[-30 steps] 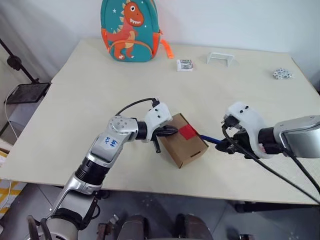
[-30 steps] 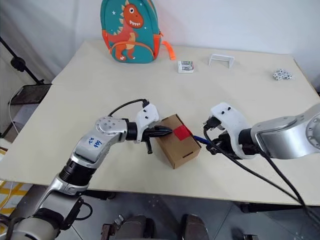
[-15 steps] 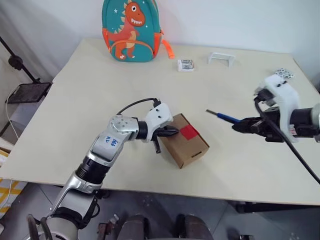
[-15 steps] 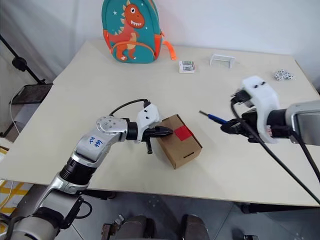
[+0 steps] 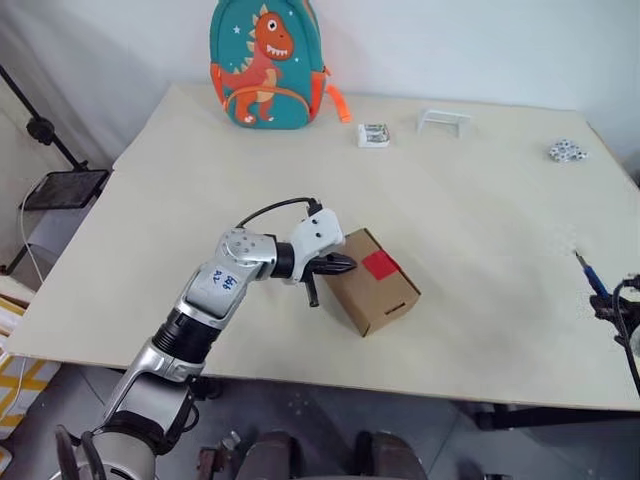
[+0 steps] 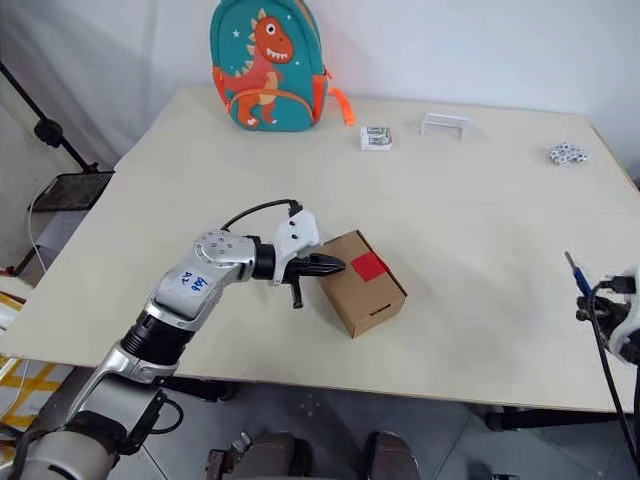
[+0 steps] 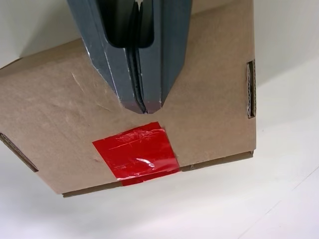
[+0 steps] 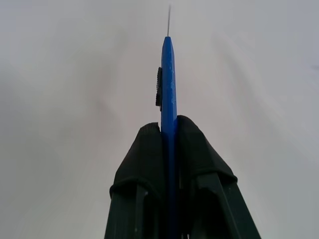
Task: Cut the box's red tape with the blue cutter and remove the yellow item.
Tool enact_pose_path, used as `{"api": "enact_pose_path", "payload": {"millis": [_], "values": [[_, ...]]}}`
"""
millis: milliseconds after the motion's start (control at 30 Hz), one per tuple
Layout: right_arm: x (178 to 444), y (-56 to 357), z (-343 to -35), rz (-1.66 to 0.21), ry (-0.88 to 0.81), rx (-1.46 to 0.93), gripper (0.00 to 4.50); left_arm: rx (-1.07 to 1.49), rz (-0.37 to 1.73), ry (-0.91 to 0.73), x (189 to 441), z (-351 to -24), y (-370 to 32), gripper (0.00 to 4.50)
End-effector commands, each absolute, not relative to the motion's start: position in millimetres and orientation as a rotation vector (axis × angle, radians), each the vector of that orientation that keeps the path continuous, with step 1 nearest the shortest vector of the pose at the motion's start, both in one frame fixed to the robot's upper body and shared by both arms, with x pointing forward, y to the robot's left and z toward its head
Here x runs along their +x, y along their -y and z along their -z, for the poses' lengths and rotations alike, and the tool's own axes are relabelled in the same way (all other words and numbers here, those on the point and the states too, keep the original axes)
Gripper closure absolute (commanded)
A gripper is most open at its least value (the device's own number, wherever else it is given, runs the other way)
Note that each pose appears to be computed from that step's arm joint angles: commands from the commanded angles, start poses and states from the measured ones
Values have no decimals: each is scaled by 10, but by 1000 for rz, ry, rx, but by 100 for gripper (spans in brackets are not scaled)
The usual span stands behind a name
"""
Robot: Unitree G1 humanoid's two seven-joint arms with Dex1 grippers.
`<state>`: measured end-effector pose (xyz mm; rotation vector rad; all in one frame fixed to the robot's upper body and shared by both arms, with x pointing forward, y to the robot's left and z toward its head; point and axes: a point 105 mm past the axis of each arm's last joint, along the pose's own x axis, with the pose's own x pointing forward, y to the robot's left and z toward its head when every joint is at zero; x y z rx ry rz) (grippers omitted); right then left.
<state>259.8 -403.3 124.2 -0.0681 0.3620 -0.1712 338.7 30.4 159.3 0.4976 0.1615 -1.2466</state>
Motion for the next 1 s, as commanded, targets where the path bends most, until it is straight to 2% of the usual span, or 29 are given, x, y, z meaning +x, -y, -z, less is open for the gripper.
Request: {"api": "enact_pose_path", "payload": {"millis": [33,100,167,200,267,367,433,533,767,867,1000], "values": [[2629,4082,-1251,140,-310,-122,443,516,1254,-217,3377,-1465,-314,450],[2644,4051,-1182,109,-300,-65,443,522,1253,-213,3385,-1479,-318,450],[2660,4039,-1158,94,-291,-43,372,524,1251,-211,3392,-1488,-319,450],[2656,4046,-1149,96,-291,-30,353,526,1251,-211,3393,-1488,-320,450],[2614,4066,-1125,92,-313,-15,288,526,1246,-208,3397,-1497,-325,450],[2534,4062,-1210,41,-307,-53,184,527,1241,-204,3399,-1501,-341,450],[2507,4057,-1339,15,-269,-41,114,528,1239,-201,3400,-1502,-350,450],[2445,3974,-1716,-109,-157,-35,13,530,1238,-196,3398,-1508,-359,450],[2384,3248,-2182,-539,-178,0,5,537,1243,-177,3410,-1535,-380,450],[2675,2928,-2288,-587,-103,-77,5,487,1265,-116,3393,-1691,-442,450],[2983,2626,-2192,-611,-70,-128,121,495,1242,-105,3391,-1791,-686,450]]}}
